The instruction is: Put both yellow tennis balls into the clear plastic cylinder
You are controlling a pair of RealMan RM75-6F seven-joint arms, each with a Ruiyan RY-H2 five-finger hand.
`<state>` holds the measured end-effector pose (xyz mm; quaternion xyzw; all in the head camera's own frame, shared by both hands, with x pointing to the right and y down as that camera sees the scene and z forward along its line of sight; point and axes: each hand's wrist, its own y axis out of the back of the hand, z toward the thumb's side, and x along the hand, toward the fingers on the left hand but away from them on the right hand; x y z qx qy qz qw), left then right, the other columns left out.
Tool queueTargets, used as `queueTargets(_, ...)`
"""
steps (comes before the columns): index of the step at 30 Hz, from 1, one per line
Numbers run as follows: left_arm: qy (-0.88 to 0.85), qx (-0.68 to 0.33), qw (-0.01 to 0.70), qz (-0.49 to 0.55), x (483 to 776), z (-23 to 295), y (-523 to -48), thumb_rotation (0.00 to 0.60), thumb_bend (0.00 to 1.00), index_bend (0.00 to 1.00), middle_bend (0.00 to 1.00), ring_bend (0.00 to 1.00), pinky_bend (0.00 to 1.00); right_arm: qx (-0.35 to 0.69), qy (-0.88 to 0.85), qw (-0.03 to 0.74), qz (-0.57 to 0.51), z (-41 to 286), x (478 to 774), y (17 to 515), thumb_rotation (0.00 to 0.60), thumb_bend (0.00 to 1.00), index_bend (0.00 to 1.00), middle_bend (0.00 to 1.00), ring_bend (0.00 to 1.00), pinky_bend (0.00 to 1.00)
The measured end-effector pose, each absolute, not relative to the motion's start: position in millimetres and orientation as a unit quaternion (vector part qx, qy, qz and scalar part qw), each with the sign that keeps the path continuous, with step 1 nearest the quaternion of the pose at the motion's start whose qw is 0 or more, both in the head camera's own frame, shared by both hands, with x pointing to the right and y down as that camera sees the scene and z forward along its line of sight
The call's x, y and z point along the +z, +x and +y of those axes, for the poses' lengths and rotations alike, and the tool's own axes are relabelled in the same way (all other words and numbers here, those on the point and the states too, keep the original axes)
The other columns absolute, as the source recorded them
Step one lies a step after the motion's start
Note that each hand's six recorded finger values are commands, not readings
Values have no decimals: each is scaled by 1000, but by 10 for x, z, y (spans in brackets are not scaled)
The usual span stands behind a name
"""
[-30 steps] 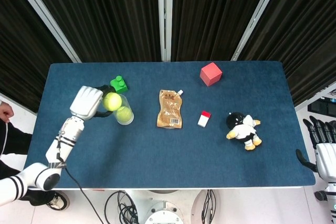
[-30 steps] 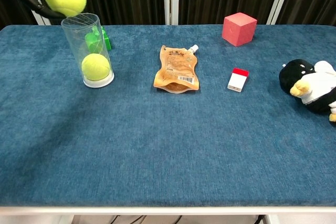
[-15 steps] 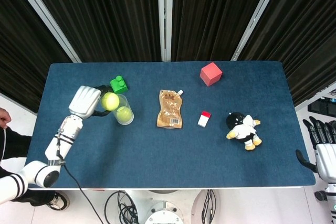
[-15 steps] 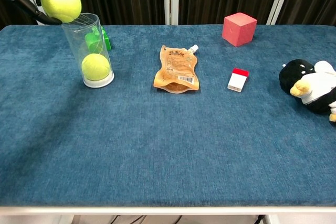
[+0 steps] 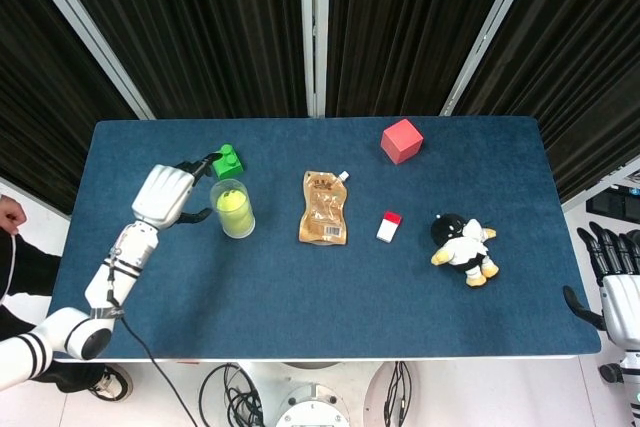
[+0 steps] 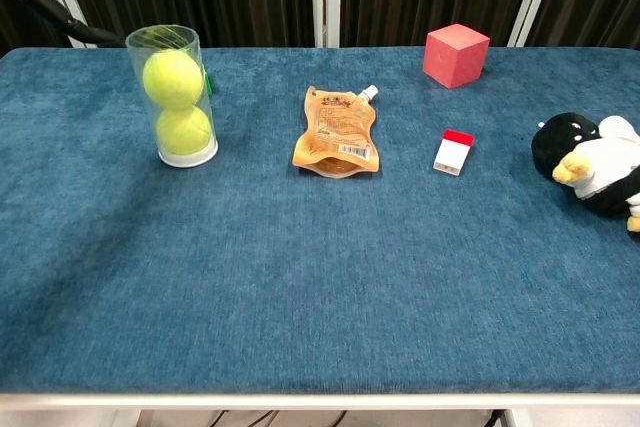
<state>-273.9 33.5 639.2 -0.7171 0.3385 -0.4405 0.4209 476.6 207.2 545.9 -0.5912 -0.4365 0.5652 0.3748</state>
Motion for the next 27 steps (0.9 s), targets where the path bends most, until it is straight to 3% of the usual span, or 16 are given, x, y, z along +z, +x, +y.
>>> queueTargets(6, -711, -438, 423, 351, 6318, 349, -2793, 600, 182, 143, 315, 360, 617, 567, -589, 374, -438, 2070, 5455, 4785, 600, 273, 0, 0, 0, 0)
queueTargets(11, -690, -437, 433, 382, 6147, 441, -2968, 600, 162, 232, 315, 352, 560, 567, -589, 375, -436, 2073, 5456, 4785, 600, 271, 0, 0, 0, 0)
queueTargets(13, -675, -442, 436, 399, 6057, 555, -3125, 600, 158, 235, 295, 291, 475, 568, -589, 376, -434, 2076, 5460, 4784, 600, 272, 0, 0, 0, 0)
queueTargets(15, -657, -458, 436, 411, 5995, 744, -3344, 600, 156, 215, 234, 181, 339, 569, -590, 378, -431, 2081, 5472, 4777, 600, 273, 0, 0, 0, 0)
queueTargets(16, -648, -468, 436, 414, 5977, 846, -3450, 600, 153, 161, 141, 84, 189, 569, -590, 378, -429, 2083, 5480, 4770, 600, 273, 0, 0, 0, 0)
queueTargets(18, -626, -501, 430, 415, 5960, 1136, -3713, 600, 149, 60, 30, 5, 31, 567, -594, 382, -425, 2083, 5500, 4742, 600, 249, 0, 0, 0, 0)
queueTargets(20, -610, -531, 419, 413, 5950, 1421, -3921, 600, 138, 5, 0, 0, 0, 561, -598, 387, -421, 2081, 5523, 4710, 600, 214, 0, 0, 0, 0)
queueTargets(24, -576, -578, 398, 418, 5876, 2009, -4293, 600, 96, 0, 0, 0, 0, 556, -603, 398, -411, 2088, 5624, 4660, 600, 193, 0, 0, 0, 0)
queueTargets(27, -565, -586, 398, 422, 5843, 2199, -4425, 600, 62, 0, 0, 0, 0, 563, -601, 403, -400, 2088, 5692, 4621, 600, 193, 0, 0, 0, 0)
